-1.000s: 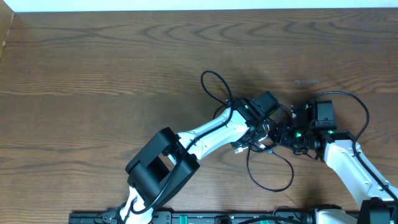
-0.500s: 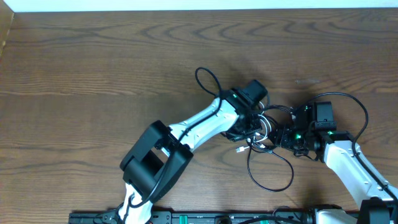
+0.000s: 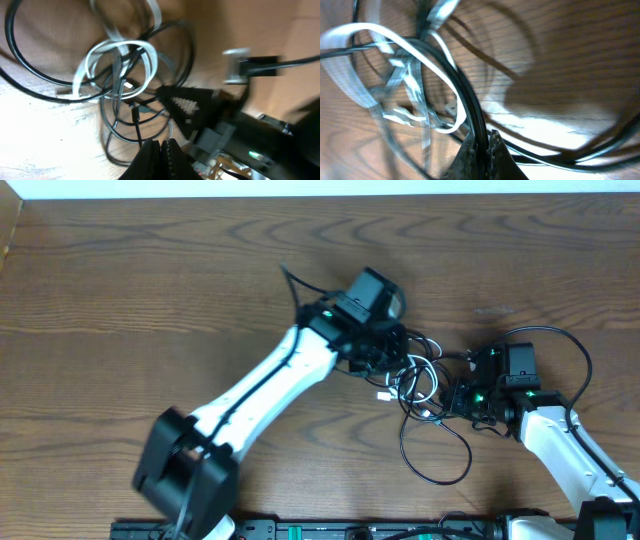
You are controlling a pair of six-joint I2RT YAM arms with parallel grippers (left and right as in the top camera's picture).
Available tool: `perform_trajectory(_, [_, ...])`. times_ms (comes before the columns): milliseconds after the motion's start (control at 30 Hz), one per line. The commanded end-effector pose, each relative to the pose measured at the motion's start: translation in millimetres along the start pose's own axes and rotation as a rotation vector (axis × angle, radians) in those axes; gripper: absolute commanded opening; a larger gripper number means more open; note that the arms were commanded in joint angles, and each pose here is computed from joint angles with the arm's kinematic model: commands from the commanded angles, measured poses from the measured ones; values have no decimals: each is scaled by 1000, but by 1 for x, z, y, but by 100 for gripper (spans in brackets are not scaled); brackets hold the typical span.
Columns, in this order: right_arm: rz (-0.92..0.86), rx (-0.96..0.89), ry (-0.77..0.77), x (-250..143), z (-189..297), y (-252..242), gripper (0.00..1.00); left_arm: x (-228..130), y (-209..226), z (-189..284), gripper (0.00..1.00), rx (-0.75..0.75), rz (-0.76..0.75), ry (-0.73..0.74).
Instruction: Untangle cables
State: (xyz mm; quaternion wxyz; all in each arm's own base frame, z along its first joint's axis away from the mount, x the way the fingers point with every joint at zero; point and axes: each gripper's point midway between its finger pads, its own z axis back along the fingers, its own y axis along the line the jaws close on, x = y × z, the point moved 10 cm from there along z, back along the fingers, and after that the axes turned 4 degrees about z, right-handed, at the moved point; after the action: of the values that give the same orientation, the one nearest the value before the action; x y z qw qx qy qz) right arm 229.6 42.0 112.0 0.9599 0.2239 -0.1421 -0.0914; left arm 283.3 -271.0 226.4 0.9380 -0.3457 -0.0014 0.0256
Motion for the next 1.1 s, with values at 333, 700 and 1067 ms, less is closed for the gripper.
perform_trajectory(333, [13,41,17,-2,-2,2,1,20,14,115,8,-216,-49,-161])
perform_trajectory(700, [13,40,17,-2,-2,2,9,-6,35,71,76,73,49,-63])
perform_trajectory(1067, [11,39,21,-3,-3,2,15,-37,51,3,76,293,293,-32])
